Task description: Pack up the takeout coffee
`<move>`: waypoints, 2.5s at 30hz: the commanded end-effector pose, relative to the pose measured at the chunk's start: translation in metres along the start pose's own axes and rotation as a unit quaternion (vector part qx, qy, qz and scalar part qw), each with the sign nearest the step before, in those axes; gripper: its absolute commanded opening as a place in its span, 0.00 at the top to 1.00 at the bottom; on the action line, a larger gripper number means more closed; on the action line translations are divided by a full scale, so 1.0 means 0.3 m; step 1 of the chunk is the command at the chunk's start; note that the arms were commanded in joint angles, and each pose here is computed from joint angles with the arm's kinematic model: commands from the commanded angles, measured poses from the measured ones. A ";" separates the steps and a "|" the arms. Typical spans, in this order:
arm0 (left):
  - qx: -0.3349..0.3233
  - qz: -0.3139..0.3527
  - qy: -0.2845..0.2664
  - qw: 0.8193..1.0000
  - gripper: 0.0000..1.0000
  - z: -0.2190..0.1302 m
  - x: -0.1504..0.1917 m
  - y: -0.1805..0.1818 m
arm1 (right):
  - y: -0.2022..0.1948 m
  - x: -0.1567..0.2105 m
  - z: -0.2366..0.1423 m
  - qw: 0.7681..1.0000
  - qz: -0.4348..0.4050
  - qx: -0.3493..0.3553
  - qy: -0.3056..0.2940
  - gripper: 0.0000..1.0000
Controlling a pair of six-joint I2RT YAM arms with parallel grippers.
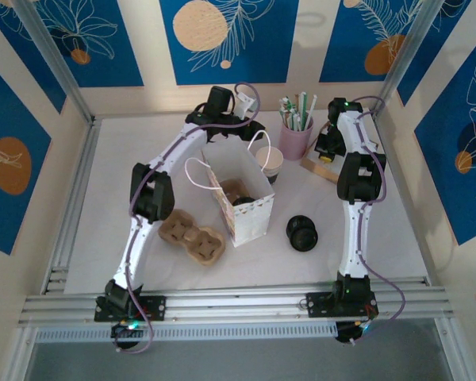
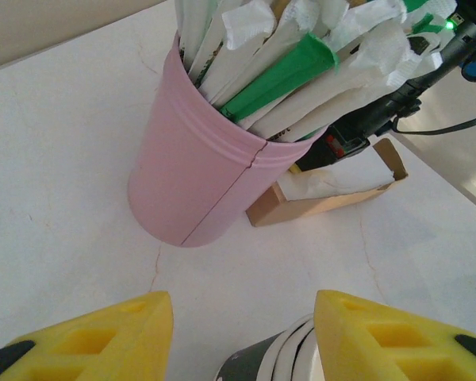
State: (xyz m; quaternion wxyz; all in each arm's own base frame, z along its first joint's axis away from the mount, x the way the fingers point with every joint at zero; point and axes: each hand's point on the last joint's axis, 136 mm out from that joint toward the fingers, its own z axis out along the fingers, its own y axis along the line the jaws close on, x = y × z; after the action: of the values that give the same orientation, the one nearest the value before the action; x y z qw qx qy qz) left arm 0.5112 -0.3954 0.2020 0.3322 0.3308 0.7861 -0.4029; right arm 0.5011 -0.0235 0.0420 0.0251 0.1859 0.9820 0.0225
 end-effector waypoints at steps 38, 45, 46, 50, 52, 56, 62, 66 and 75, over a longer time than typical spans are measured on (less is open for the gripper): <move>0.001 0.027 -0.021 0.999 0.51 -0.082 -0.071 -0.071 | 0.083 -0.005 -0.157 0.995 0.001 -0.089 -0.036 1.00; -0.002 0.024 -0.027 0.999 0.52 -0.108 -0.079 -0.077 | 0.075 -0.007 -0.203 0.995 0.002 -0.084 -0.056 1.00; 0.000 0.020 -0.034 0.999 0.52 -0.120 -0.087 -0.078 | 0.073 -0.010 -0.219 0.994 0.002 -0.085 -0.064 1.00; 0.004 0.015 -0.058 0.998 0.52 -0.166 -0.117 -0.092 | 0.076 -0.017 -0.274 0.991 0.000 -0.091 -0.096 1.00; 0.002 0.016 -0.063 0.998 0.52 -0.180 -0.127 -0.097 | 0.081 -0.019 -0.294 0.990 -0.003 -0.094 -0.109 1.00; -0.003 0.017 -0.068 0.998 0.52 -0.197 -0.135 -0.101 | 0.080 -0.019 -0.305 0.987 -0.004 -0.097 -0.125 1.00; -0.010 0.011 -0.090 0.996 0.48 -0.224 -0.169 -0.096 | 0.086 -0.010 -0.315 0.985 -0.016 -0.104 -0.140 1.00; -0.024 0.005 -0.104 0.994 0.44 -0.256 -0.196 -0.087 | 0.092 -0.005 -0.333 0.981 -0.024 -0.113 -0.159 1.00; -0.047 0.005 -0.139 0.989 0.35 -0.346 -0.265 -0.119 | 0.099 -0.010 -0.423 0.963 -0.044 -0.126 -0.236 1.00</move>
State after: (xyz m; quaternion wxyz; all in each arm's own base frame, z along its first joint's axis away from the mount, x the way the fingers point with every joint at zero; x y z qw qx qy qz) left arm 0.5041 -0.3539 0.2792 0.4084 0.2664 0.7725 -0.4068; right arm 0.4958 -0.0040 0.1338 0.2108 0.1608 0.9592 0.0986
